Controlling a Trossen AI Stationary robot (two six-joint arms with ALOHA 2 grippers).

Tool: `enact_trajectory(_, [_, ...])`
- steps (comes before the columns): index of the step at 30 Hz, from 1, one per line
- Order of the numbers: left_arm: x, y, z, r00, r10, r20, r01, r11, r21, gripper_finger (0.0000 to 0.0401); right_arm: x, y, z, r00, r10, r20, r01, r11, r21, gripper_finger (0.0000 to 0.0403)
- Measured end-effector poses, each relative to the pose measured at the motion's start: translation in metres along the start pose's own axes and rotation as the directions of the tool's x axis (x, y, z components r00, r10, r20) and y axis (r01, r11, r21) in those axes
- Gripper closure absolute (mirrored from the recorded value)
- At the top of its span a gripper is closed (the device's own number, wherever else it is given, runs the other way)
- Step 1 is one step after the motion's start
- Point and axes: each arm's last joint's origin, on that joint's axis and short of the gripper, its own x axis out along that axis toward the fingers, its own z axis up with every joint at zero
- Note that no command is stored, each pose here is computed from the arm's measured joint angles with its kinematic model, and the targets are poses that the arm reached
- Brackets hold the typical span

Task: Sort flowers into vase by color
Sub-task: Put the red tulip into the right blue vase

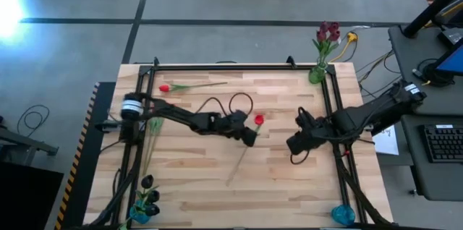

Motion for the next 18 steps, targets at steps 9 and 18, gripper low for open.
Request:
enact_trajectory(9, [0.034, 0.009, -0.004, 0.981, -0.033, -0.193, 0.019, 0.997, -0.073, 0.0367, 0.029, 0.012, -0.018, 0.993, 0.116, -0.009, -0.116, 0.993, 0.008, 0.0312])
enact_trajectory(18, [-0.008, -0.002, 0.021, 0.97, -0.046, -0.237, 0.052, 0.999, 0.017, 0.0239, 0.062, 0.026, -0.023, 0.988, 0.153, 0.03, -0.156, 0.969, 0.192, 0.0254])
